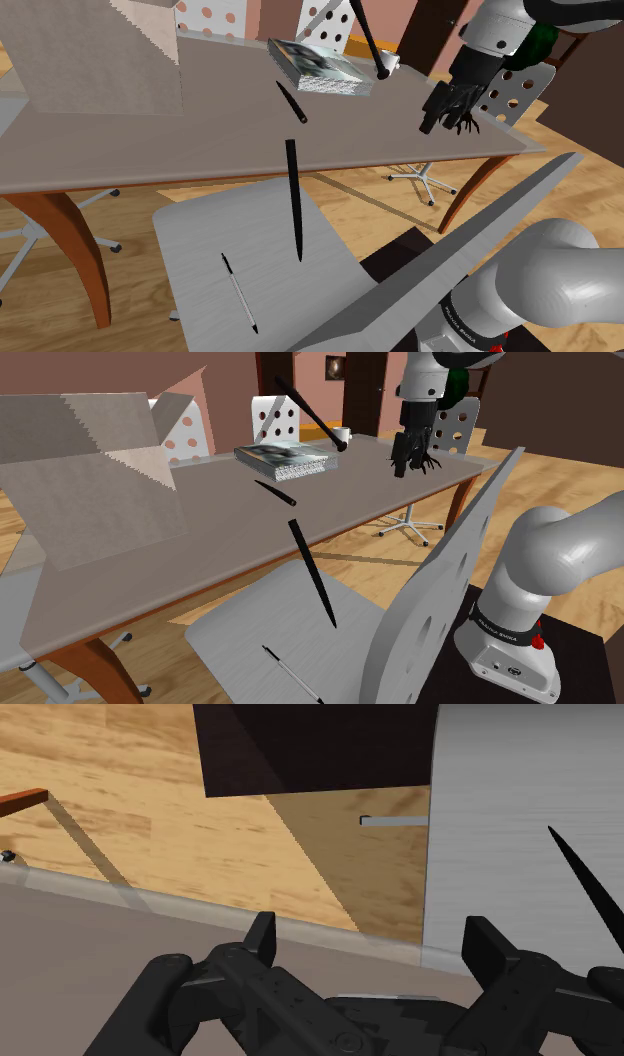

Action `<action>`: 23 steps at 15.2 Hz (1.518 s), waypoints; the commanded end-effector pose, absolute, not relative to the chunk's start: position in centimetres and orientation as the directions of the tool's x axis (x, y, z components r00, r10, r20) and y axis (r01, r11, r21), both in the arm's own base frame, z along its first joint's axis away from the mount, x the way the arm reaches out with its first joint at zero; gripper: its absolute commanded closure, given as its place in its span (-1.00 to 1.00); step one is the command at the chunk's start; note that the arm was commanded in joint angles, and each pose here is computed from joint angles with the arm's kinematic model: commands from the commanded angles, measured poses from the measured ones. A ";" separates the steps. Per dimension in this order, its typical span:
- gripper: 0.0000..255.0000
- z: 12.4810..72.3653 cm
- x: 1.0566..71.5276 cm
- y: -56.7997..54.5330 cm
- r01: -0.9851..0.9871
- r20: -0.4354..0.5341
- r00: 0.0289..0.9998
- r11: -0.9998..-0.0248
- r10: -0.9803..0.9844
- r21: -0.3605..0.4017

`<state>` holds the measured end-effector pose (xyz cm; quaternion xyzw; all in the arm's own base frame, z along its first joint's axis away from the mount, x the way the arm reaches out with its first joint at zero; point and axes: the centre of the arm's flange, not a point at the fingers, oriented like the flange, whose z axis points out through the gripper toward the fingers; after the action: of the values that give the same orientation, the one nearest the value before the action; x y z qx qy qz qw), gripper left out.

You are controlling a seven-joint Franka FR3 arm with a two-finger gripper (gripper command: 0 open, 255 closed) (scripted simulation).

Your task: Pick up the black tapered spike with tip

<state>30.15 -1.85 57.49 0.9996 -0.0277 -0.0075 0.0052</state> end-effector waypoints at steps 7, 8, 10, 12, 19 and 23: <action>-1.00 56.6 32.9 6.5 -0.156 -0.001 0.988 -0.985 -0.156 0.077; -1.00 56.4 33.4 7.9 -0.172 0.002 0.985 -0.981 -0.173 0.088; -1.00 56.0 34.6 10.6 -0.205 0.009 0.979 -0.973 -0.205 0.109; -1.00 55.5 35.8 13.2 -0.238 0.016 0.971 -0.963 -0.238 0.130; -1.00 53.3 40.9 22.0 -0.350 0.047 0.936 -0.915 -0.348 0.201; -1.00 51.8 44.2 26.6 -0.411 0.068 0.911 -0.879 -0.407 0.240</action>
<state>43.33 25.68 52.42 0.9722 -0.2006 0.0067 0.1203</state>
